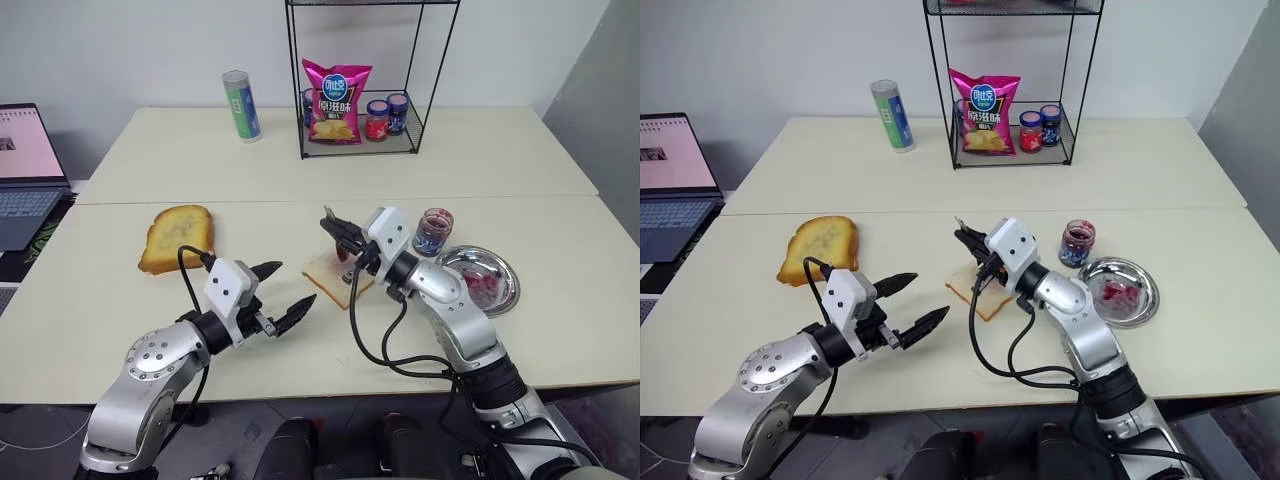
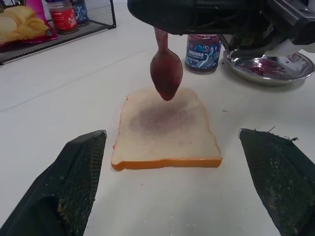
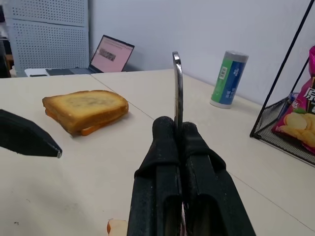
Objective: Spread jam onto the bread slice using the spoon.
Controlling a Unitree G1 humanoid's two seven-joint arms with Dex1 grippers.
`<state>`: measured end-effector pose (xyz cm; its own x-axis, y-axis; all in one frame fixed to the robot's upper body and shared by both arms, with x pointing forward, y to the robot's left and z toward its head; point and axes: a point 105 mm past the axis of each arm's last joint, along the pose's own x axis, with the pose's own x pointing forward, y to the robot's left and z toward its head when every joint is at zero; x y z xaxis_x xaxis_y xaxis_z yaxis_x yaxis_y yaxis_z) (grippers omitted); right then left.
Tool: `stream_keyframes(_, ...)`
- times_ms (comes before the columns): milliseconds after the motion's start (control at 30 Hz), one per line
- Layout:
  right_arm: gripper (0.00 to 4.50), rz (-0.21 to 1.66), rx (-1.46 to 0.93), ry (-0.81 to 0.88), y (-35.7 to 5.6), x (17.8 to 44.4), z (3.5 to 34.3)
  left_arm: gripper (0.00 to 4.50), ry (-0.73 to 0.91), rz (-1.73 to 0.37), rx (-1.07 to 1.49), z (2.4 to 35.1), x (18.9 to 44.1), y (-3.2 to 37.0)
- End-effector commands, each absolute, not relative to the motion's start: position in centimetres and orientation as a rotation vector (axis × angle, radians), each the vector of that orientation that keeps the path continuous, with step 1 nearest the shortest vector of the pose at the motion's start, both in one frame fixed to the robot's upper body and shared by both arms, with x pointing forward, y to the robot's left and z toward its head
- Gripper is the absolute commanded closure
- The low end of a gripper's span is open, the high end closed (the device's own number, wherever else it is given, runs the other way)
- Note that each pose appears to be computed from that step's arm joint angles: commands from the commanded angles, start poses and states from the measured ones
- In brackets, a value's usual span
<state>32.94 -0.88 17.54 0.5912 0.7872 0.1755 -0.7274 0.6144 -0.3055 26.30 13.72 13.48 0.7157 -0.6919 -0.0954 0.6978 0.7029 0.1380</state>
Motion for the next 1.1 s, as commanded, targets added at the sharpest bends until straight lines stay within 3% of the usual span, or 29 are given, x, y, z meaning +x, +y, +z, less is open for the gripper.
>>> stream_keyframes(33, 4.49, 0.894, -0.236, -0.399, -1.0, 32.2, 19.4, 0.0, -0.017, -0.78, 0.212, 14.9, 26.1, 14.1)
stream_keyframes(533, 4.49, 0.862, -0.26, -0.42, -1.9, 32.9, 20.1, 0.0, -0.02, -0.77, 0.212, 15.0, 26.4, 14.2)
stream_keyframes(700, 4.49, 0.782, 0.038, -0.263, -2.9, 34.3, 19.1, 0.0, -0.02, -0.769, 0.213, 15.0, 26.4, 14.2)
stream_keyframes(900, 4.49, 0.662, 0.588, 0.048, -3.7, 36.5, 15.9, 0.0, -0.019, -0.784, 0.212, 15.1, 26.4, 13.9)
stream_keyframes(1100, 4.49, 0.629, 0.809, 0.167, -3.7, 37.1, 14.9, 0.0, -0.019, -0.767, 0.217, 15.2, 26.4, 14.2)
